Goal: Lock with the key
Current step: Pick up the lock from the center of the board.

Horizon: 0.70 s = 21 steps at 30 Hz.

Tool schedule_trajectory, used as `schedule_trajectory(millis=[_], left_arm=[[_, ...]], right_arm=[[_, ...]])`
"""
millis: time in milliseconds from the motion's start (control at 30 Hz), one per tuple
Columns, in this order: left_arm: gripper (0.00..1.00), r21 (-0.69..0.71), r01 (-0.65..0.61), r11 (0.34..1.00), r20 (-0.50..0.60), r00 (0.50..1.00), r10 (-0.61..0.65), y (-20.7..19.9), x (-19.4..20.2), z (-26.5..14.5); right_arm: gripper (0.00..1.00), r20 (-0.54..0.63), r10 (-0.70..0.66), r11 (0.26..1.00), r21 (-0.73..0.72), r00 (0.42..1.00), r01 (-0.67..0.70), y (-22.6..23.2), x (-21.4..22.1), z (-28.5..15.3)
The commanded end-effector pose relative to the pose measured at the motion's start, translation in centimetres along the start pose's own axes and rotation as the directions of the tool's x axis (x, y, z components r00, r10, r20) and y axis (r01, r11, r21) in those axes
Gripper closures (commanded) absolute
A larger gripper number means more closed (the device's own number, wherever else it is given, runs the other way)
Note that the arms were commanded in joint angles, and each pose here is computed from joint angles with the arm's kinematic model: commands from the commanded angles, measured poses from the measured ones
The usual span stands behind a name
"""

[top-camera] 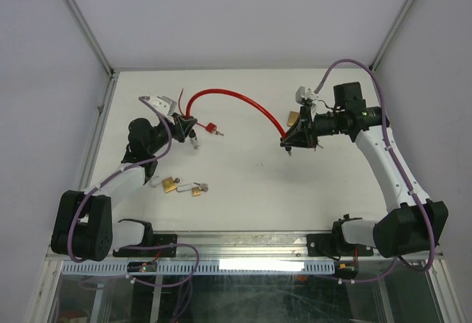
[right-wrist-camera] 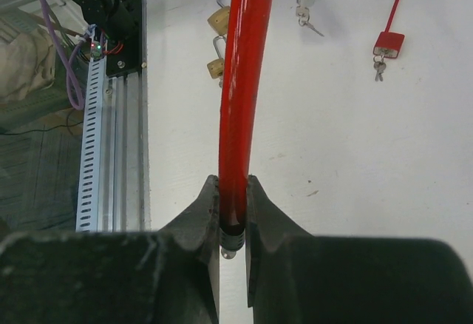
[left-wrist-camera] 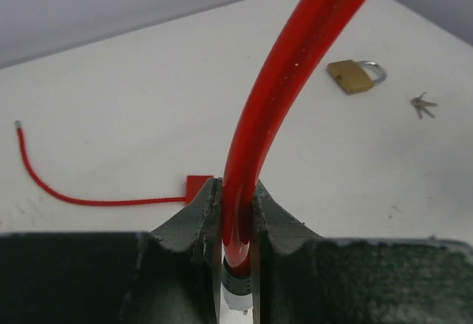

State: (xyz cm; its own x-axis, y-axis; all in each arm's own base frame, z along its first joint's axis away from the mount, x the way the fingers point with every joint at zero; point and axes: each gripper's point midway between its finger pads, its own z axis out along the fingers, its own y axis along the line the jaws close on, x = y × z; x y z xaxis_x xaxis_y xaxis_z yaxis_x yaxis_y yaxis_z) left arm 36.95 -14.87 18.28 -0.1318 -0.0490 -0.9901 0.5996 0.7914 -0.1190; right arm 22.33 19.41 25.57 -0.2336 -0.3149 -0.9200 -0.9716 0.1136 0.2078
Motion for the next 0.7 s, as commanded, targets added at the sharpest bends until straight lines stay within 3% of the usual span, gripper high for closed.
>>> schedule_trajectory(millis=[0, 233, 433, 667], left_arm=[[1.00, 0.173, 0.043, 0.984, 0.138, 0.988, -0.067, -5.3, -4.1, -1.2], [1.00, 0.378, 0.205, 0.903, 0.180, 0.940, -0.289, -11.0, -6.2, -3.1], [1.00, 0.389, 0.295, 0.873, 0.205, 0.896, -0.394, -13.6, -7.1, -2.7], [1.00, 0.422, 0.423, 0.802, 0.262, 0.790, -0.555, -14.8, -7.5, -2.5]], right_arm=[[1.00, 0.111, -0.020, 0.999, -0.030, 0.994, 0.024, -0.2, -2.5, 0.2], [1.00, 0.214, 0.001, 0.996, -0.091, 0.977, 0.019, 0.2, -2.9, 1.3], [1.00, 0.252, -0.029, 0.998, -0.049, 0.967, 0.043, -0.3, -2.8, 2.8], [1.00, 0.345, -0.008, 0.998, -0.052, 0.939, 0.027, -0.6, -3.0, 4.0]])
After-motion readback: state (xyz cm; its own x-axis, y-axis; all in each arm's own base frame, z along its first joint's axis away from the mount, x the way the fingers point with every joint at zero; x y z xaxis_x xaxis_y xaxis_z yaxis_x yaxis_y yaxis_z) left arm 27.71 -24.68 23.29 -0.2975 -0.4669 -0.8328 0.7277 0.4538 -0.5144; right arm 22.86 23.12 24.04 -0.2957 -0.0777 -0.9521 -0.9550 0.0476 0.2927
